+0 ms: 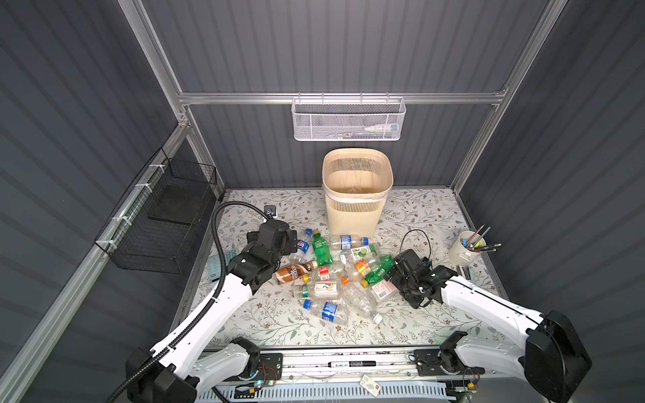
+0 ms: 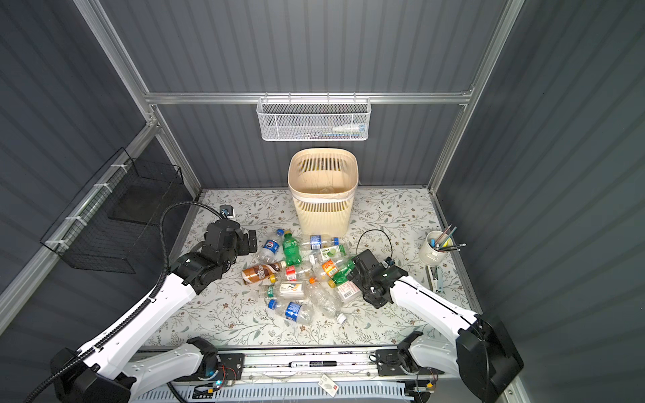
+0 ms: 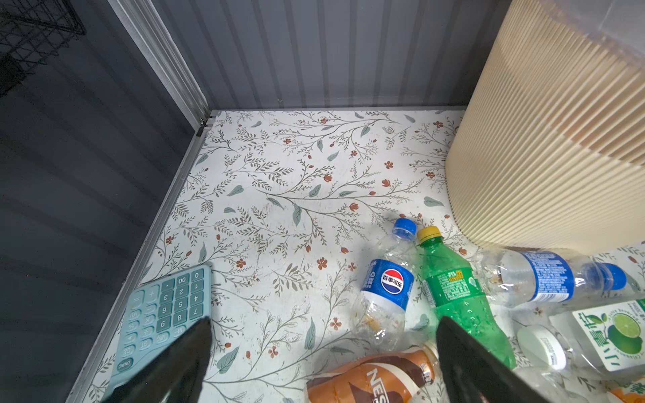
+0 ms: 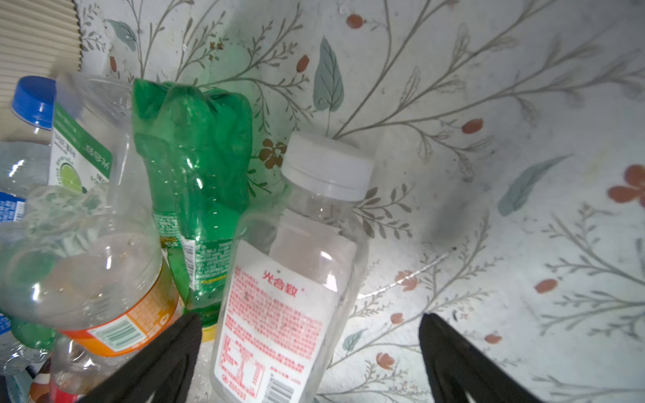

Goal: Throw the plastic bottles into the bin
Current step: 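Grasp the clear bottle with white cap and pink label using the right gripper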

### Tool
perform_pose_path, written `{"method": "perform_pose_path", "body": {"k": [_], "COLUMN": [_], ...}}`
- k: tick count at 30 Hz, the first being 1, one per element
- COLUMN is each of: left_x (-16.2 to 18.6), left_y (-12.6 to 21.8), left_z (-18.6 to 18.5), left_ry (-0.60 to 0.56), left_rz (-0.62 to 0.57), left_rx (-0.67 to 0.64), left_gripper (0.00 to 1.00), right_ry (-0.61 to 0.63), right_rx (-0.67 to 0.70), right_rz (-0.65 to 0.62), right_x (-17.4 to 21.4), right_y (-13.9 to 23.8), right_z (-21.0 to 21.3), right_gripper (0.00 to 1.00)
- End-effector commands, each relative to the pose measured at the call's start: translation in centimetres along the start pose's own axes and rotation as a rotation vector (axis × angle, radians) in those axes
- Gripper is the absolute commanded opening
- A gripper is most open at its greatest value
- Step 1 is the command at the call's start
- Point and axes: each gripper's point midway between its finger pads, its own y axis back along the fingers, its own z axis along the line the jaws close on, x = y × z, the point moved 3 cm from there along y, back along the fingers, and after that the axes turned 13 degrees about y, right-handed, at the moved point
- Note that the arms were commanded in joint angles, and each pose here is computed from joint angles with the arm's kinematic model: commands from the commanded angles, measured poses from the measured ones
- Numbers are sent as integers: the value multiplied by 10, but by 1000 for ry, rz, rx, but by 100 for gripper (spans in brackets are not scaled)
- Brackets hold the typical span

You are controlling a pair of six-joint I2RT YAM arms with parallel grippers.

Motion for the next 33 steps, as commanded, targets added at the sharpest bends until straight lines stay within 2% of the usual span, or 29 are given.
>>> {"method": "perform_pose_path", "body": {"k": [1,11,14,18,23,33], "left_x": [5,11,13,14,16,21], "left_y": [4,5,5,6,7,6], "left_z": [8,13,15,16,18,19], "left_ry": [-8,-13,-14,-15,-14,-11], "left_rz": [2,8,11,11,11,18], "left_rx": [-23,-29,-31,-33,-36,-32], "left_gripper": [100,100,100,100,100,100], "right_ry": [-10,11,12,1,-4,-48], "right_rx": [-4,54,72,98,141,204], "right_rz": [-13,20,17,15,2,-22], "right_x": [-4,0,0,-1,-4,-12], "right_y": [0,-16,-19,-23,-24,-12], "right_z": [8,5,0,-11,-32,-77], "right_gripper": [98,93,87,84,74,76]}}
